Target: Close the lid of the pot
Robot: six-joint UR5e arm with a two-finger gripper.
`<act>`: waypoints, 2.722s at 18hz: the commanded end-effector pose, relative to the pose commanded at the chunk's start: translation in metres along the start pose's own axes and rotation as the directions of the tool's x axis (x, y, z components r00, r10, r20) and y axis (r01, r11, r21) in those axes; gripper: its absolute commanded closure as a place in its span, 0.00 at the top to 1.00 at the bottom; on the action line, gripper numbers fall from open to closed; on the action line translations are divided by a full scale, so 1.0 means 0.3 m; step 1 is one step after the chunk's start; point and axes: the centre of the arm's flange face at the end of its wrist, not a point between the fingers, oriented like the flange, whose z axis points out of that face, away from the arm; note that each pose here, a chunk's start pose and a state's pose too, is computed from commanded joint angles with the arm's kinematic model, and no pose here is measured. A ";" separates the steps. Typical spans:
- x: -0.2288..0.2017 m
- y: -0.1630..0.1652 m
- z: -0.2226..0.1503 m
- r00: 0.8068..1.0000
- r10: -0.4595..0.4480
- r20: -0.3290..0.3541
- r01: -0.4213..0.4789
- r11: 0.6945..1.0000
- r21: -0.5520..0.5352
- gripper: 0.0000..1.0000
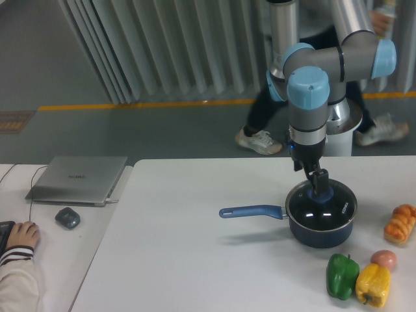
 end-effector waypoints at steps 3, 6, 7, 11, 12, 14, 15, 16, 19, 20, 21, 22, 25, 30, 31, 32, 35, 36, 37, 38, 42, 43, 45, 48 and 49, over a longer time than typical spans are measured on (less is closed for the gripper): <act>-0.072 0.025 -0.099 0.998 0.027 0.055 -0.029 0.999 0.027 1.00; -0.114 0.045 -0.120 0.994 0.054 0.097 -0.055 0.998 0.018 1.00; -0.119 0.049 -0.111 0.993 0.051 0.104 -0.053 0.998 0.017 1.00; -0.110 0.053 -0.043 0.995 0.057 0.077 -0.055 0.998 -0.018 1.00; -0.113 0.055 -0.030 0.996 0.052 0.077 -0.049 0.998 -0.032 1.00; -0.094 0.033 0.018 0.996 0.069 0.059 -0.065 0.996 -0.066 1.00; -0.095 0.035 0.023 0.996 0.070 0.059 -0.066 0.995 -0.073 1.00; -0.096 0.036 0.029 0.996 0.070 0.057 -0.066 0.995 -0.076 1.00; -0.106 0.037 0.050 0.996 0.073 0.045 -0.069 0.994 -0.080 1.00; -0.107 0.040 0.063 0.996 0.074 0.039 -0.070 0.994 -0.087 1.00; -0.108 0.043 0.063 0.996 0.074 0.042 -0.070 0.993 -0.094 1.00; -0.108 0.044 0.065 0.996 0.073 0.043 -0.068 0.993 -0.097 1.00; -0.117 0.041 0.087 0.997 0.070 0.034 -0.066 0.993 -0.103 1.00; -0.107 0.041 0.110 0.997 0.069 0.023 -0.066 0.992 -0.111 1.00; -0.107 0.041 0.110 0.997 0.069 0.023 -0.066 0.992 -0.111 1.00; -0.107 0.041 0.110 0.997 0.069 0.023 -0.066 0.992 -0.111 1.00; -0.105 0.040 0.116 0.997 0.071 0.019 -0.068 0.991 -0.114 1.00; -0.105 0.040 0.116 0.997 0.071 0.019 -0.069 0.991 -0.114 0.96; -0.105 0.040 0.116 0.997 0.071 0.020 -0.069 0.991 -0.114 0.86; -0.107 0.039 0.117 0.997 0.070 0.019 -0.067 0.991 -0.114 0.77; -0.107 0.030 0.109 0.997 0.074 0.018 -0.071 0.990 -0.119 0.57; -0.101 0.021 0.114 0.997 0.080 0.017 -0.077 0.990 -0.122 0.54; -0.099 0.016 0.115 0.996 0.083 0.015 -0.080 0.989 -0.122 0.52; -0.099 0.016 0.119 0.997 0.079 0.013 -0.077 0.989 -0.124 0.52; -0.100 0.016 0.121 0.997 0.079 0.011 -0.077 0.989 -0.124 0.52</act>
